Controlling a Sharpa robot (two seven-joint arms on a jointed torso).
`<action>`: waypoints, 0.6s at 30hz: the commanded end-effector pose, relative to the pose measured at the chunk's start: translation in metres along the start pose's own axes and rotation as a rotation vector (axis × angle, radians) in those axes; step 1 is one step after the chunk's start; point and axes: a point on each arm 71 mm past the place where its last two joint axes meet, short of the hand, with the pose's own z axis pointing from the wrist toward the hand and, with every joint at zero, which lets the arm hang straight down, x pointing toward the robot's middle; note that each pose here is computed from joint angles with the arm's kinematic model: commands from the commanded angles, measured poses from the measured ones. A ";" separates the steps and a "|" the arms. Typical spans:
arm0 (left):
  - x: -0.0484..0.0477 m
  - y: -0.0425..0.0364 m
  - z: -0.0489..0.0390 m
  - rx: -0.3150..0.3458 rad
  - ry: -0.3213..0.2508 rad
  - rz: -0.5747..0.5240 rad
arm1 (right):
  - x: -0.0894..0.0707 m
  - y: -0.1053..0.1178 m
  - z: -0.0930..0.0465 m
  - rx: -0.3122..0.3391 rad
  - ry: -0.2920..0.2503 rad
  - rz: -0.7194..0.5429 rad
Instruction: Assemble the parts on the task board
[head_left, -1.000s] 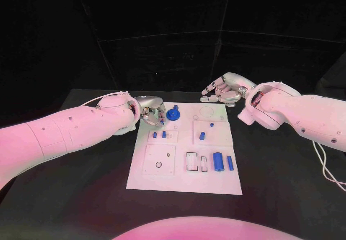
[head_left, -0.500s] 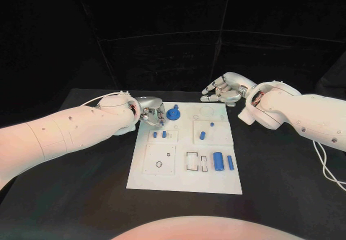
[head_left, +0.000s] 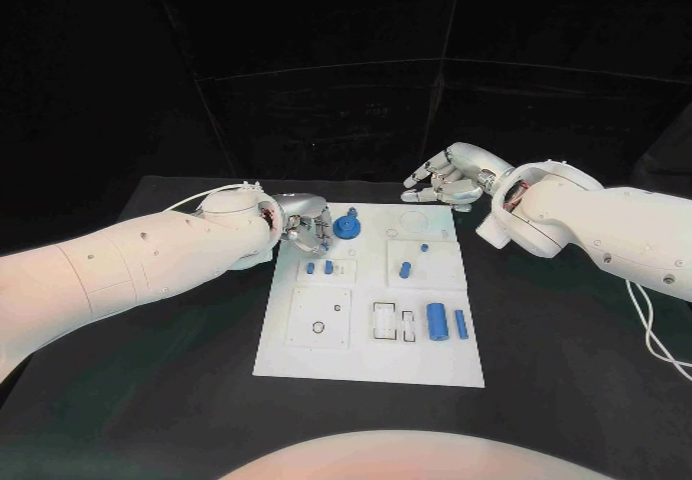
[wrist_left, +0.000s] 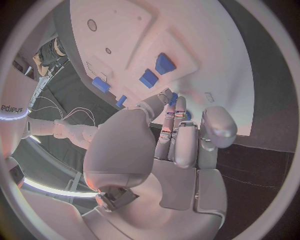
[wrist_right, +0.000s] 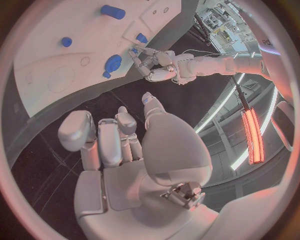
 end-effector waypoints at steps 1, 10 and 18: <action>0.0015 -0.0004 0.0004 0.000 0.015 -0.004 | -0.001 0.001 0.000 -0.010 -0.007 -0.002; 0.0030 0.0021 0.0002 -0.020 0.036 -0.003 | -0.002 0.001 0.000 -0.008 -0.008 -0.002; 0.0023 0.0038 -0.0002 -0.028 0.027 -0.003 | -0.002 0.000 0.000 -0.007 -0.008 -0.003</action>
